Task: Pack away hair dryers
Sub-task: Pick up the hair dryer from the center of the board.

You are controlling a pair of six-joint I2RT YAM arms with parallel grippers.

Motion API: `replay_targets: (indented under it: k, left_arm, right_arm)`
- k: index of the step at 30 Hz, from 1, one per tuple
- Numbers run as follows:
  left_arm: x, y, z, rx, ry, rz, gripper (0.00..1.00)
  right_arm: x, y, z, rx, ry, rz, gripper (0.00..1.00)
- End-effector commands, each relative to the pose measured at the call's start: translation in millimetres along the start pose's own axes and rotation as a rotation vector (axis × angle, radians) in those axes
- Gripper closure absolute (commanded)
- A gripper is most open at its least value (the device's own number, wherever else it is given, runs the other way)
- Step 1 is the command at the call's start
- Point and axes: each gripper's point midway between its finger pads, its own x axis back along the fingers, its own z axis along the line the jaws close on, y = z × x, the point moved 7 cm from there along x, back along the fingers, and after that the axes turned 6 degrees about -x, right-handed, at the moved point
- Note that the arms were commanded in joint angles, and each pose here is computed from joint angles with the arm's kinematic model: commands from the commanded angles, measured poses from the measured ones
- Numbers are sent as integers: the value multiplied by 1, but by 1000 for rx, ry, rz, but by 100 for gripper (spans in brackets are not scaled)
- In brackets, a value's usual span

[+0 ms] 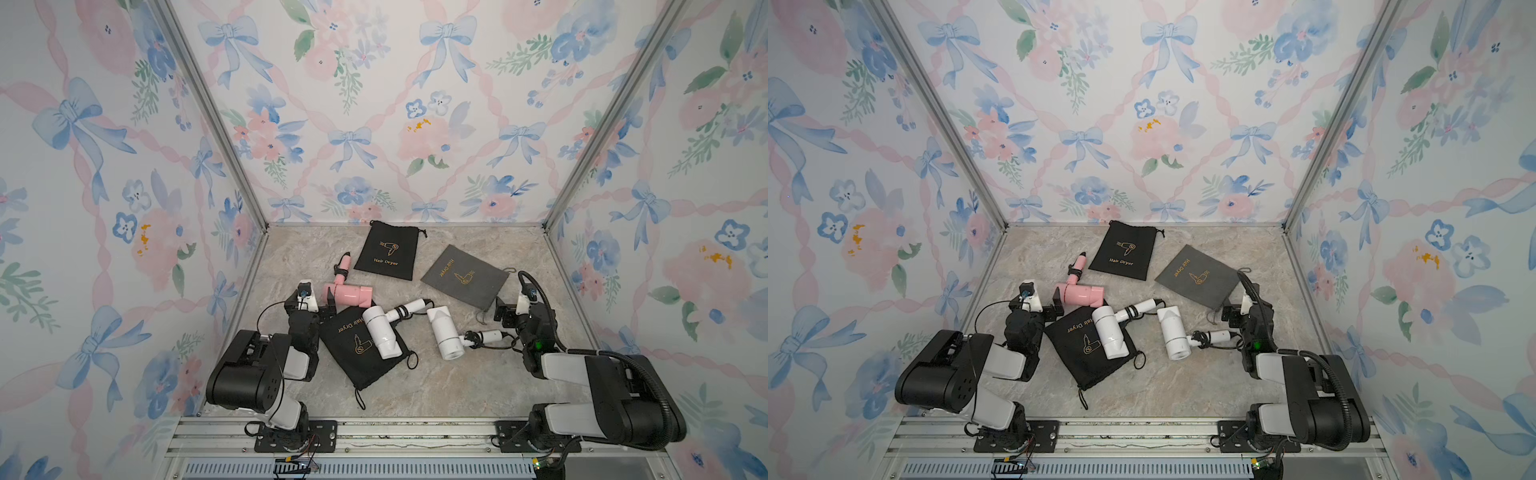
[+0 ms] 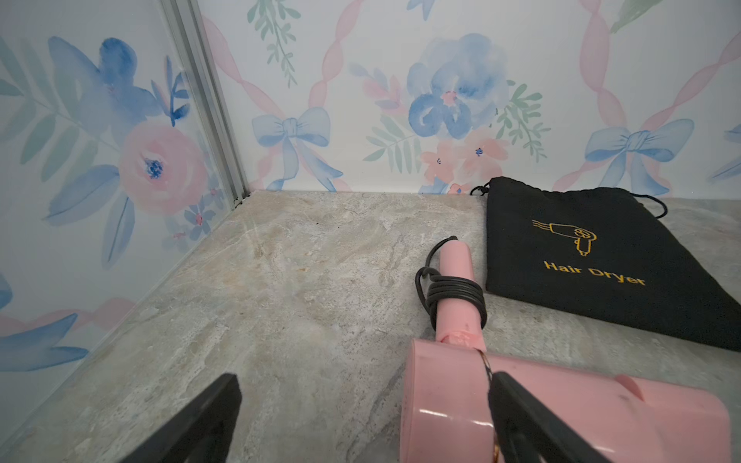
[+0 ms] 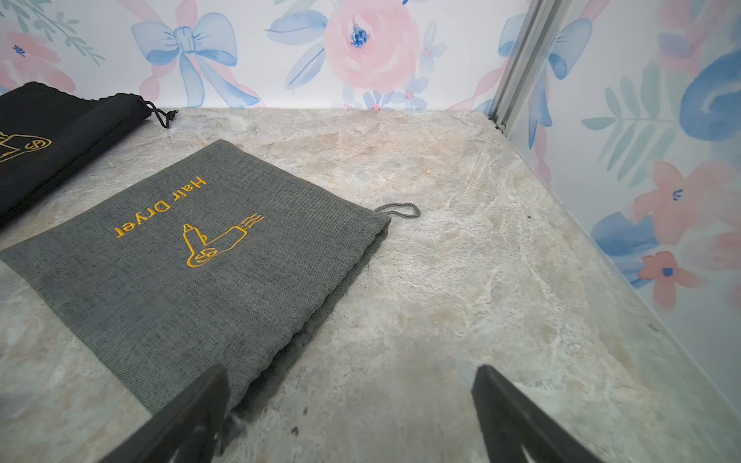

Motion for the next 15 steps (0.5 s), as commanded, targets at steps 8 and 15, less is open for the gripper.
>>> replay_targets:
  k: [8, 15]
  left_arm:
    - [-1, 5, -1, -1, -8, -26, 2]
    - [-2, 5, 1, 16, -17, -27, 2]
  right_arm:
    - [-3, 0, 2, -6, -6, 0, 3]
    - [-3, 0, 2, -6, -6, 0, 3]
